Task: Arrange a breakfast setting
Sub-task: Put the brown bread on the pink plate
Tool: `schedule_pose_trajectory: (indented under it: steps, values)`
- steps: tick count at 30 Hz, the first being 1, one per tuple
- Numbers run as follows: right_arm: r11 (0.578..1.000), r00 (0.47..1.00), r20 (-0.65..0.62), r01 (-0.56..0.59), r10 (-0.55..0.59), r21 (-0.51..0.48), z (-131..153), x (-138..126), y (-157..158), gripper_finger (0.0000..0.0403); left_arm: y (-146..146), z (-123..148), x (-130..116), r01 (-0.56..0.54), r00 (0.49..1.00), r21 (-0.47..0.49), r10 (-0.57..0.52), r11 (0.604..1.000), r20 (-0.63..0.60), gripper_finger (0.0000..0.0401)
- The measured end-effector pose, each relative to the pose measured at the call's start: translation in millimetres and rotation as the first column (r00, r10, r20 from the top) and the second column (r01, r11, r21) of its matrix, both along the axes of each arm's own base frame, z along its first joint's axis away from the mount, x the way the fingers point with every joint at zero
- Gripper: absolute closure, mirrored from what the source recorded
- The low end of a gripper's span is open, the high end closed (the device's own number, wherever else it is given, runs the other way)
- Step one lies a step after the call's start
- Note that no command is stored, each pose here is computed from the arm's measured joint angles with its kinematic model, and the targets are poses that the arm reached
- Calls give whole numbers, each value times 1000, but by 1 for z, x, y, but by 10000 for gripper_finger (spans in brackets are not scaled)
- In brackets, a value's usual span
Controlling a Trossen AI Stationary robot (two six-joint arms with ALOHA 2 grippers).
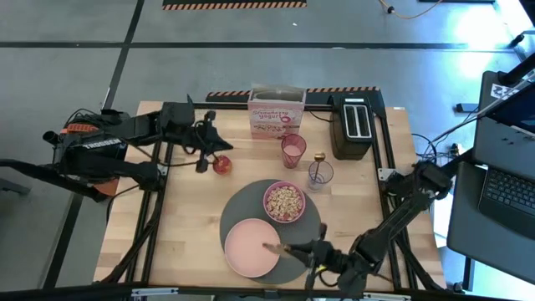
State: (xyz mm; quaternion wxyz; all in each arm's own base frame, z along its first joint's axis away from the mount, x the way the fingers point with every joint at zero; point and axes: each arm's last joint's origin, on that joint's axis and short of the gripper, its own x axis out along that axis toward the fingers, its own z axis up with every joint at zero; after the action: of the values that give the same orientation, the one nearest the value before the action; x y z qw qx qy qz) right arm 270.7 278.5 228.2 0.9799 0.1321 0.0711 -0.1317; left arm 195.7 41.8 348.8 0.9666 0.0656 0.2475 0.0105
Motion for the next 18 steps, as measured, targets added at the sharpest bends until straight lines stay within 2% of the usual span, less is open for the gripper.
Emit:
schedule_pose_trajectory:
  steps: [8, 13, 18]
  values:
    - [977, 997, 32, -75, 70, 197, -40, 28, 6, 399, -19, -1, 2, -16, 1000, 55, 17, 998, -20, 401]
    - [942, 989, 47, -145, 138, 302, -43, 51, -10, 399, -21, -6, -1, -77, 993, 105, 85, 991, -80, 401]
    - [905, 987, 23, -154, 158, 396, -46, 68, -30, 399, -20, -7, -2, -153, 981, 153, 169, 976, -95, 401]
